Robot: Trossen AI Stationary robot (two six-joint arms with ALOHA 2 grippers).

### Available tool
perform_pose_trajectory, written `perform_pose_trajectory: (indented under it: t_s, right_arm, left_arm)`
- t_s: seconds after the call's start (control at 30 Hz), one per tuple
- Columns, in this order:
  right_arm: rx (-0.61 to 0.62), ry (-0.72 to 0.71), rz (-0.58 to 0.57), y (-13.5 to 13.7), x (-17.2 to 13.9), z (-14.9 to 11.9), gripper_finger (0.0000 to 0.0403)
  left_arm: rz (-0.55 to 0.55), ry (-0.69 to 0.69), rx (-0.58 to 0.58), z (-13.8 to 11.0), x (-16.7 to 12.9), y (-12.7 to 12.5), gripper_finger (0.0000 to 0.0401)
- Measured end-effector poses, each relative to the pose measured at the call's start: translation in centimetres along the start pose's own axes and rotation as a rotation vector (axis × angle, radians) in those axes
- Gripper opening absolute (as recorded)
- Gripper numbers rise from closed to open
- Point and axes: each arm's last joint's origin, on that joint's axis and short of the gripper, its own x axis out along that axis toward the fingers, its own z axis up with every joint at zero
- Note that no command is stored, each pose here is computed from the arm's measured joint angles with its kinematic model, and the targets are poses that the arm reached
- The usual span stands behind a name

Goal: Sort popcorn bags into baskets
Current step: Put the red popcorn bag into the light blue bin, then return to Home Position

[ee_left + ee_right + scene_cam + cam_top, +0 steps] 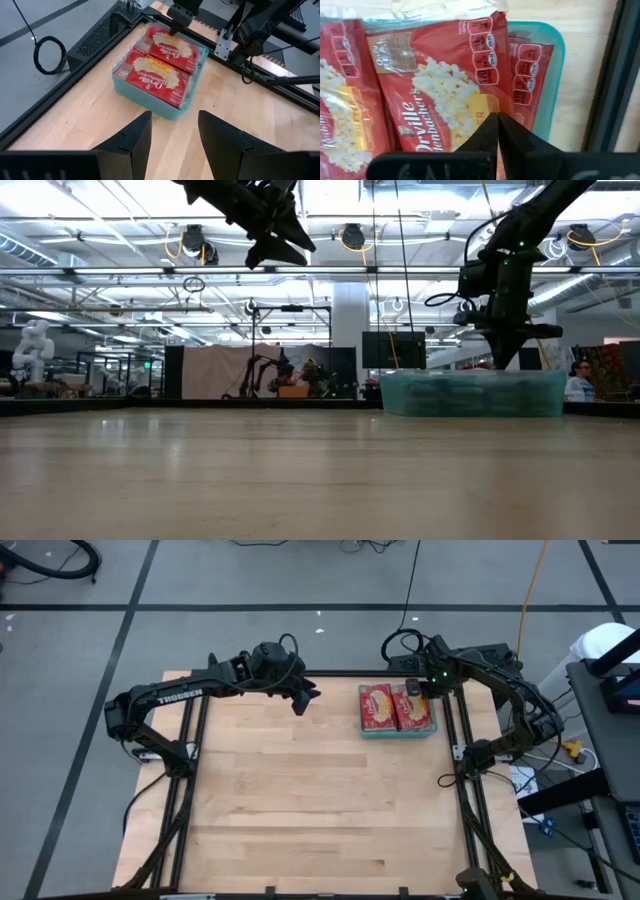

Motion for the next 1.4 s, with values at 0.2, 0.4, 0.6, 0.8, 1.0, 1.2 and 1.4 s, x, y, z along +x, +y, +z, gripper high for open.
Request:
perform_pose_trajectory:
  t_s: [0.2, 0.4, 0.6, 0.8, 1.0, 1.2, 1.4]
  right_arm:
    - [0.0, -0.049, 0.14, 1.3, -0.3, 0.4, 0.0005]
    - [-0.001, -0.052, 0.08, 2.0, 0.3, -0.1, 0.0001]
    - [0.062, -0.005, 0.035, 1.3, 2.1, -1.1, 0.0001]
    - [0.062, -0.022, -0.002, 1.1, 2.0, -1.1, 0.0001]
    - [0.06, -0.017, -0.019, 1.0, 1.9, -1.2, 0.0]
    - [0.06, -0.049, -0.015, 0.8, 1.0, -1.5, 0.0]
    - [0.045, -0.151, 0.069, 0.9, -1.4, -2.2, 0.0]
  left_arm:
    - [-0.06, 0.013, 0.002, 0.0, 0.0, -0.2, 0.0166]
    - [-0.08, 0.017, 0.009, 0.0, 0.0, -0.2, 0.0166]
    - [-0.082, 0.017, 0.04, -0.1, 0.0, -0.2, 0.0166]
    - [-0.096, 0.044, 0.035, -0.3, 0.0, -0.2, 0.0166]
    - [-0.093, 0.068, 0.028, -0.5, 0.0, -0.2, 0.0166]
    - [-0.093, 0.069, 0.022, -0.5, 0.0, -0.2, 0.0166]
    - [-0.092, 0.069, 0.025, -0.5, 0.0, -0.2, 0.0166]
